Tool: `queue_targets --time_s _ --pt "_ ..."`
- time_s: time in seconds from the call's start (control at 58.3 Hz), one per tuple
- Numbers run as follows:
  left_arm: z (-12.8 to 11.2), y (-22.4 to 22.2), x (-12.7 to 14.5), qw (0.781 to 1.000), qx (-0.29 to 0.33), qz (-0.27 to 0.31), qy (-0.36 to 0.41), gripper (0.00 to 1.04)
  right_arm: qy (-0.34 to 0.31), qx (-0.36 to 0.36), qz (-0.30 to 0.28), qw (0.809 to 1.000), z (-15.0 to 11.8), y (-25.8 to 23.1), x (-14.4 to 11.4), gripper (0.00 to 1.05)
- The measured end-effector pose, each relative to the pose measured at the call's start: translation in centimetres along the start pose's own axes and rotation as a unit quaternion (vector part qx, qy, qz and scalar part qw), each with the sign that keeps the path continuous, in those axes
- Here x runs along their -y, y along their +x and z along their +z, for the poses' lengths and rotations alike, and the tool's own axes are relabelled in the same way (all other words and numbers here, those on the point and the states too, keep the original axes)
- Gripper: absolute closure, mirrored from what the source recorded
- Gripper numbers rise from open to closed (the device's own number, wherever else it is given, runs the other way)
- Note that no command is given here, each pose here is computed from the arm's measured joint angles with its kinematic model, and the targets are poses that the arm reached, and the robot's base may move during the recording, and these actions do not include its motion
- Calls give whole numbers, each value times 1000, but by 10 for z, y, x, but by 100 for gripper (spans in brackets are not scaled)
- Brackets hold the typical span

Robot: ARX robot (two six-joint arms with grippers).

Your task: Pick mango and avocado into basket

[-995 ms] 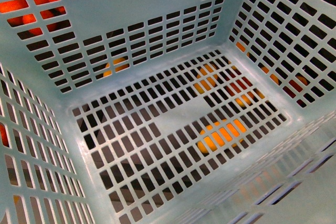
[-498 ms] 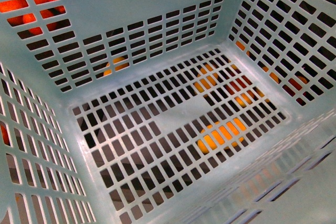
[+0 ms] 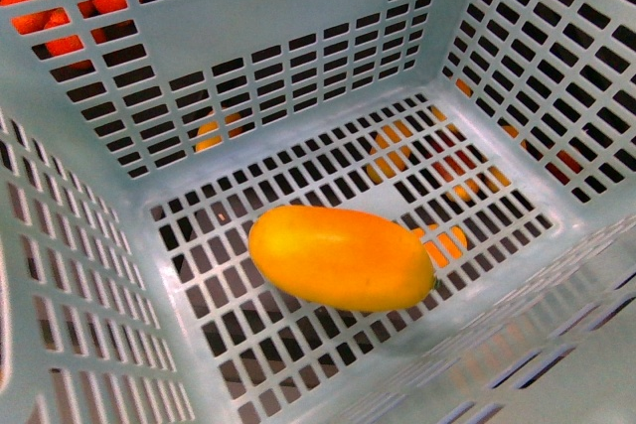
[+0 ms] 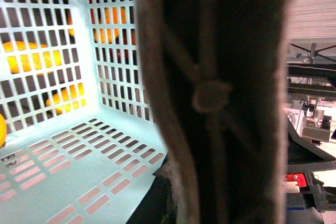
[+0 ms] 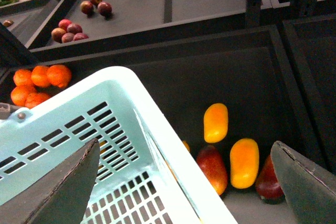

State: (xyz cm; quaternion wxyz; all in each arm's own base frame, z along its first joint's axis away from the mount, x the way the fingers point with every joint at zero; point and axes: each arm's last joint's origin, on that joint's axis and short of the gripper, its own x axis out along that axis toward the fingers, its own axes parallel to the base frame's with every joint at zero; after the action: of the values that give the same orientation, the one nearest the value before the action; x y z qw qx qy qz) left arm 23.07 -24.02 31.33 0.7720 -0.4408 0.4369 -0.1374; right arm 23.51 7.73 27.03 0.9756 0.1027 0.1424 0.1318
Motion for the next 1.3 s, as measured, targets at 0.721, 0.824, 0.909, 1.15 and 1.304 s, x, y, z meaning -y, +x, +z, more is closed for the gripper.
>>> queue_targets --time_s 0.721,0.824,0.909,1.15,1.304 --pt "0 0 0 1000 1 0 0 101 -101 138 -130 977 -80 -65 57 103" --pt "0 0 0 1000 0 0 0 101 -101 137 -132 976 -85 -68 59 93" --pt "0 0 0 1000 0 0 0 101 -101 139 -131 976 -85 -69 59 72" --pt "0 0 0 1000 -1 0 -1 101 -101 140 -132 976 -85 -69 59 27" --pt "0 0 0 1000 1 0 0 101 -101 140 -132 976 -85 -69 59 9"
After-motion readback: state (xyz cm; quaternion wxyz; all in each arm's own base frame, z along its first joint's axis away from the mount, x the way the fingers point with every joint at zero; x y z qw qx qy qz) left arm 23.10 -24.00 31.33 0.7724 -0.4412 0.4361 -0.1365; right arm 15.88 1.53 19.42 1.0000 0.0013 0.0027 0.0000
